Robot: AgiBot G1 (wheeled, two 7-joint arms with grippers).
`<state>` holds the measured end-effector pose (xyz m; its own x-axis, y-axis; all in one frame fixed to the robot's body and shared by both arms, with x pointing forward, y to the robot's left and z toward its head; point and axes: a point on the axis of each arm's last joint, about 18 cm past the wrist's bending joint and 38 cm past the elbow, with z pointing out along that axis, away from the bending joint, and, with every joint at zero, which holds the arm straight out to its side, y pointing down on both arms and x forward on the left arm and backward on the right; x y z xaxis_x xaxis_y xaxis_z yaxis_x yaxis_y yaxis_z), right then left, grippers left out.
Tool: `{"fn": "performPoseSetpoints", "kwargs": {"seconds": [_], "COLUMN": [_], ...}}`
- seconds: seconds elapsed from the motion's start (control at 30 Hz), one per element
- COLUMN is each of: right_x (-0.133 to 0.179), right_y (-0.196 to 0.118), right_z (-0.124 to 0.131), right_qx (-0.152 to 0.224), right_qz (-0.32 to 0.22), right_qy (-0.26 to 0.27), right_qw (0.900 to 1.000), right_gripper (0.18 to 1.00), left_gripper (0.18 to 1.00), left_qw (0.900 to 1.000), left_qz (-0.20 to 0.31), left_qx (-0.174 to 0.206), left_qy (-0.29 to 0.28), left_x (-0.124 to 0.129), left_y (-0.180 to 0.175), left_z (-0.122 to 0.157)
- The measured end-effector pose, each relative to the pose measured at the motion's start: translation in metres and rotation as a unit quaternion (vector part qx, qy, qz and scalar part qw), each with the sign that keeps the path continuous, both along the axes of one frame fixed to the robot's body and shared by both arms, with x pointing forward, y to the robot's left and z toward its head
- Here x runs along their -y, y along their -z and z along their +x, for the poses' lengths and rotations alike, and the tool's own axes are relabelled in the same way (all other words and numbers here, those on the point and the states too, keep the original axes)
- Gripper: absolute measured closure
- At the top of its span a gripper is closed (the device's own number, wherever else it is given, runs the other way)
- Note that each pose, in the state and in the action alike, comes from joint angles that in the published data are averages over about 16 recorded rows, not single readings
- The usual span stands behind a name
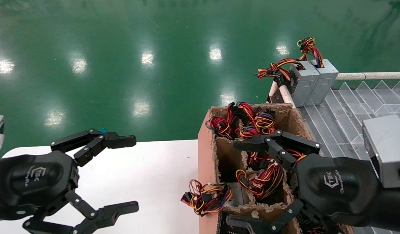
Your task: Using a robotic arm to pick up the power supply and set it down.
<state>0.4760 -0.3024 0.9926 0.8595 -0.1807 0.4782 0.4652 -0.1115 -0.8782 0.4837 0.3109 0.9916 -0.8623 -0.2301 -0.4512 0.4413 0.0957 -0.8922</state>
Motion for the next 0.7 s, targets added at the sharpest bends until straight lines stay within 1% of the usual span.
{"fn": "performPoseSetpoints", "kwargs": {"seconds": [0.7], "right_x": [0.0], "right_y": [0.0], "right_z": [0.0], "right_qx": [0.0], "right_qz": [0.0], "right_qy": [0.0], "right_qw": [1.0], "right_gripper": [0.179], "left_gripper": [0.184], "left_qw": [1.0], "left_qz": [0.0], "left_qx": [0.0], "left_qy": [0.0], "left_x": [0.0], "left_y": [0.0], "left_z": [0.0]}}
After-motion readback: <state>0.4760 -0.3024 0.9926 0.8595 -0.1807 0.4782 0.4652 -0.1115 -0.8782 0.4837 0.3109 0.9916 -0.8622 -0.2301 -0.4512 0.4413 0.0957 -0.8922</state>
